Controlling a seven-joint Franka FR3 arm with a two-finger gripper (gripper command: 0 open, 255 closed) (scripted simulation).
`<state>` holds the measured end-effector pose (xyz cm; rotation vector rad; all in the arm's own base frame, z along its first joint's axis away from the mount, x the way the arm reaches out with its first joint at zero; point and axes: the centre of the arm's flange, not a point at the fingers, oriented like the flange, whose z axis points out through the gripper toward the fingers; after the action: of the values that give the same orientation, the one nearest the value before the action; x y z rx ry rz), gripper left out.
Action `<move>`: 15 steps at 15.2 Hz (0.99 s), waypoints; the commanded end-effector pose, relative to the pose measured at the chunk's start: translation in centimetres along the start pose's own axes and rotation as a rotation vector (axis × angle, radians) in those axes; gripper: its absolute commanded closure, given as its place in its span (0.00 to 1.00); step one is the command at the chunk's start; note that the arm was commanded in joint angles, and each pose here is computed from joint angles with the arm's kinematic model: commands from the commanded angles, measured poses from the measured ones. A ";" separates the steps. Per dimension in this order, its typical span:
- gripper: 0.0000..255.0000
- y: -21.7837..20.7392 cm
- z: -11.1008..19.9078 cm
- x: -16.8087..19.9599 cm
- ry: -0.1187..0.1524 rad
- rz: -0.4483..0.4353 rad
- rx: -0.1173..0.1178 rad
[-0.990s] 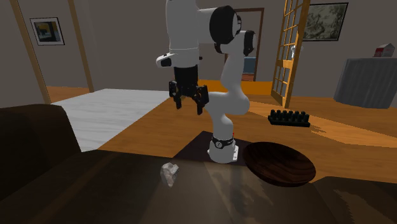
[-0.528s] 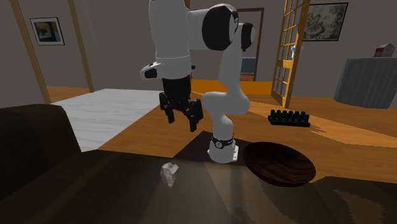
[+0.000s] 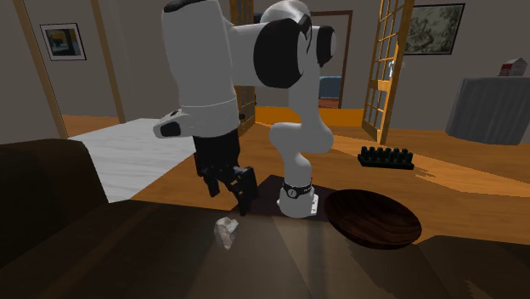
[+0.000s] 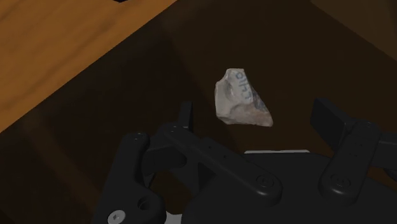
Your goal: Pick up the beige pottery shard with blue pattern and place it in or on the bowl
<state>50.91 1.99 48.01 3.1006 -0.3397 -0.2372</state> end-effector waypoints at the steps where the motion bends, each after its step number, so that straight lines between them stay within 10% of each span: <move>1: 0.00 -0.2 0.8 0.4 0.000 0.004 0.001; 14: 0.00 -0.2 3.7 0.4 0.000 0.004 0.001; 15: 1.00 -0.2 3.7 0.4 0.000 0.004 0.001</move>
<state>50.77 2.07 44.26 3.1008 -0.3454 -0.2368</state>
